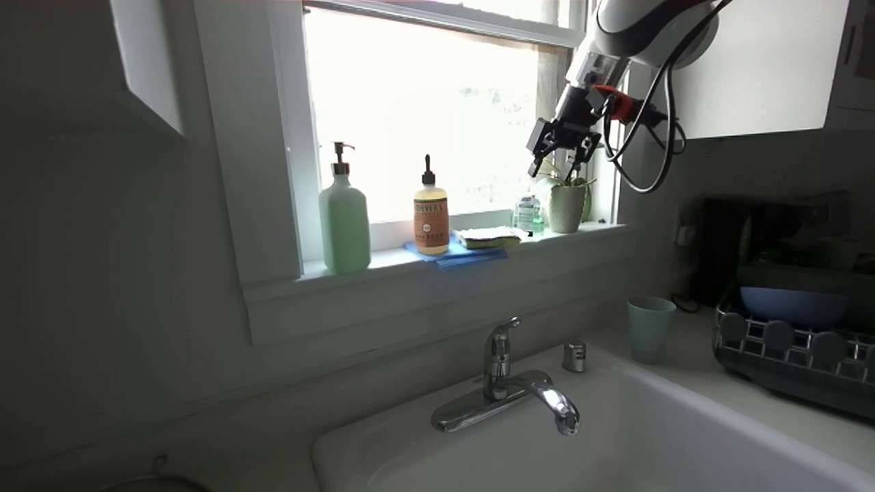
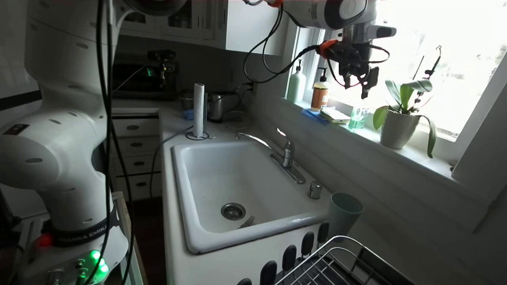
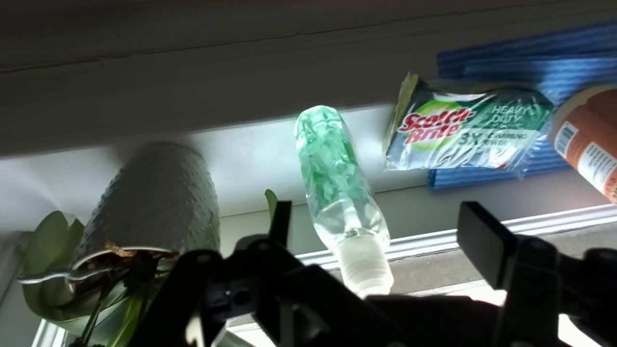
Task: Move the orange bottle to the left then move the clear bottle to the right
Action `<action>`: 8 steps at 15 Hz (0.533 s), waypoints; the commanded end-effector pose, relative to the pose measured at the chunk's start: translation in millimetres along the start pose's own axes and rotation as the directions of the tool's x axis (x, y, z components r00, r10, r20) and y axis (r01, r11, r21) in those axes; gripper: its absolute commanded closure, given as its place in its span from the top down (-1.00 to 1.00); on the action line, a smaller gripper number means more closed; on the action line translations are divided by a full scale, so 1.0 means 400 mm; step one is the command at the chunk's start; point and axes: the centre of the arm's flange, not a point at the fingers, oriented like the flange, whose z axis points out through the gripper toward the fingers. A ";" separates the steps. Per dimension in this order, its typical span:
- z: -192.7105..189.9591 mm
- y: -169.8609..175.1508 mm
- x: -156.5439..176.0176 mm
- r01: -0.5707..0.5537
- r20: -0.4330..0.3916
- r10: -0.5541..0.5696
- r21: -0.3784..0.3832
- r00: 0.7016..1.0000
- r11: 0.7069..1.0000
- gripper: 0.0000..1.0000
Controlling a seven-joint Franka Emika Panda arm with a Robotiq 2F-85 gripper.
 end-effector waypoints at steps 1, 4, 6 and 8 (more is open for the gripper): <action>-0.083 0.006 -0.092 -0.019 -0.003 0.019 0.016 1.000 1.000 1.00; -0.152 0.004 -0.107 -0.024 0.008 0.024 0.035 1.000 0.999 1.00; -0.194 0.002 -0.123 -0.019 0.010 0.018 0.034 1.000 0.999 1.00; -0.234 -0.005 -0.136 -0.020 0.015 0.020 0.024 1.000 1.000 1.00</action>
